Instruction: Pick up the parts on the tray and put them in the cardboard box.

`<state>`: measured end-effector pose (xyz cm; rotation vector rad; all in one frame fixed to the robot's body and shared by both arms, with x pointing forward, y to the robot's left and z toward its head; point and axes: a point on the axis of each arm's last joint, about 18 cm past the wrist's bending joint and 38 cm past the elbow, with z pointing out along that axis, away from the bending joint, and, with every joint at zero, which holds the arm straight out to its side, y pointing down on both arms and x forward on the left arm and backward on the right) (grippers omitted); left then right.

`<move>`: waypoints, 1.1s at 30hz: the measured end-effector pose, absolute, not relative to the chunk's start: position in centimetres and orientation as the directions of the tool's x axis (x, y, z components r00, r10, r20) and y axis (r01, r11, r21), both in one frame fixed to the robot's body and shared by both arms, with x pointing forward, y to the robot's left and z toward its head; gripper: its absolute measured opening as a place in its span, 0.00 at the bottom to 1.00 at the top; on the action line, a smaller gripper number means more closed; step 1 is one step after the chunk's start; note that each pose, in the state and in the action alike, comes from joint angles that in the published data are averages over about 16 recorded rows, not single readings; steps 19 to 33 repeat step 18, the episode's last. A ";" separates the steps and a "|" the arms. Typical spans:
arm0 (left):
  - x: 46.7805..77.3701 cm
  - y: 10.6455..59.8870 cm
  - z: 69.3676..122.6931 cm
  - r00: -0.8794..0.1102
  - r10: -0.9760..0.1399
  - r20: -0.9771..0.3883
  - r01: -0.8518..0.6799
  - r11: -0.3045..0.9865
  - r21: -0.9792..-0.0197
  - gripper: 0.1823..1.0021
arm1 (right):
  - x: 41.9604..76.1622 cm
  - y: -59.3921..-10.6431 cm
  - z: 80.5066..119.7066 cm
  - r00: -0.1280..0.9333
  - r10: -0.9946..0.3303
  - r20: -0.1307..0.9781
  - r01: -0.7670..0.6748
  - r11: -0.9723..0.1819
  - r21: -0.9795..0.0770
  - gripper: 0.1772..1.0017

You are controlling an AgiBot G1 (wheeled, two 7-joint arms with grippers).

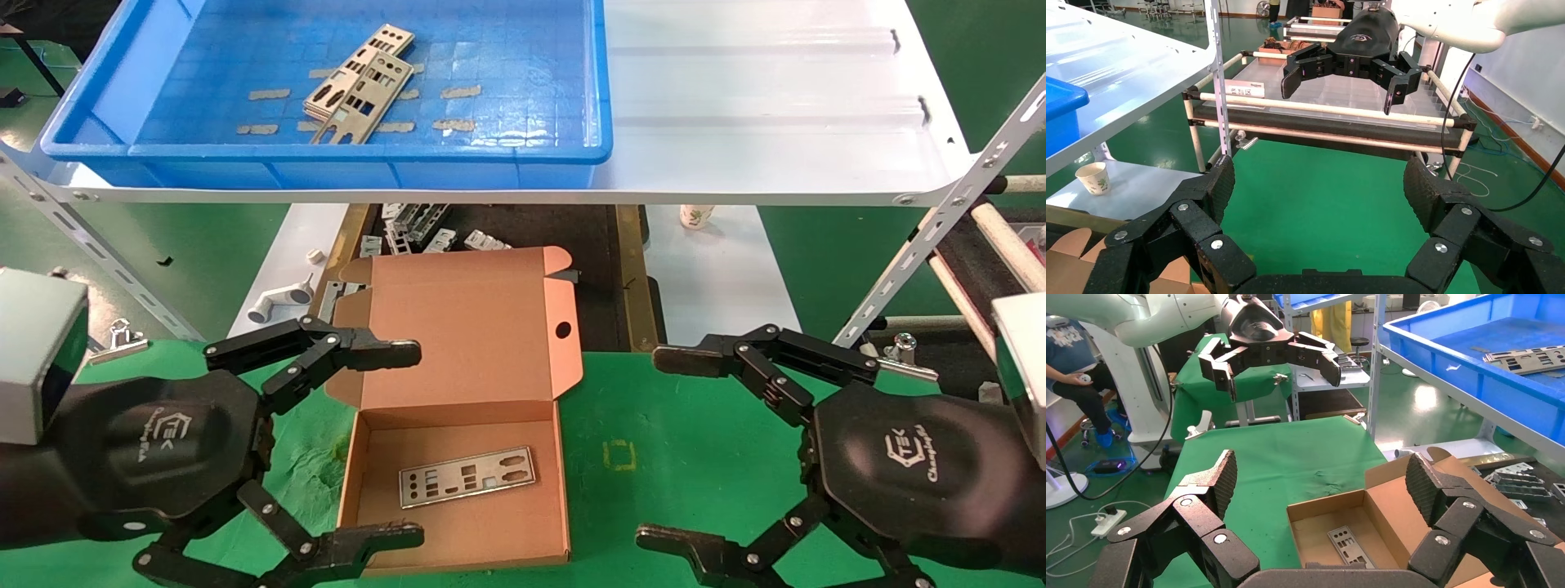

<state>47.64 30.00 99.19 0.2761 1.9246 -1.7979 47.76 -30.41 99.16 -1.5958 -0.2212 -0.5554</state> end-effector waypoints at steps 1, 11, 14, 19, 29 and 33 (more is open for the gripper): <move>47.6 30.0 99.2 -0.860 -0.179 -0.477 0.464 0.113 -0.879 1.00 | 47.8 -30.4 99.2 0.861 -0.185 0.474 0.461 -0.114 -0.880 1.00; 47.6 30.0 99.2 -0.860 -0.179 -0.477 0.464 0.113 -0.879 1.00 | 47.8 -30.4 99.2 0.861 -0.185 0.474 0.461 -0.114 -0.880 1.00; 47.6 30.0 99.2 -0.860 -0.179 -0.477 0.464 0.113 -0.879 1.00 | 47.8 -30.4 99.2 0.861 -0.185 0.474 0.461 -0.114 -0.880 1.00; 47.6 30.0 99.2 -0.860 -0.179 -0.477 0.464 0.113 -0.879 1.00 | 47.8 -30.4 99.2 0.861 -0.185 0.474 0.461 -0.114 -0.880 1.00; 47.6 30.0 99.2 -0.860 -0.179 -0.477 0.464 0.113 -0.879 1.00 | 47.8 -30.4 99.2 0.861 -0.185 0.474 0.461 -0.114 -0.880 1.00; 47.6 30.0 99.2 -0.860 -0.179 -0.477 0.464 0.113 -0.879 1.00 | 47.8 -30.4 99.2 0.861 -0.185 0.474 0.461 -0.114 -0.880 1.00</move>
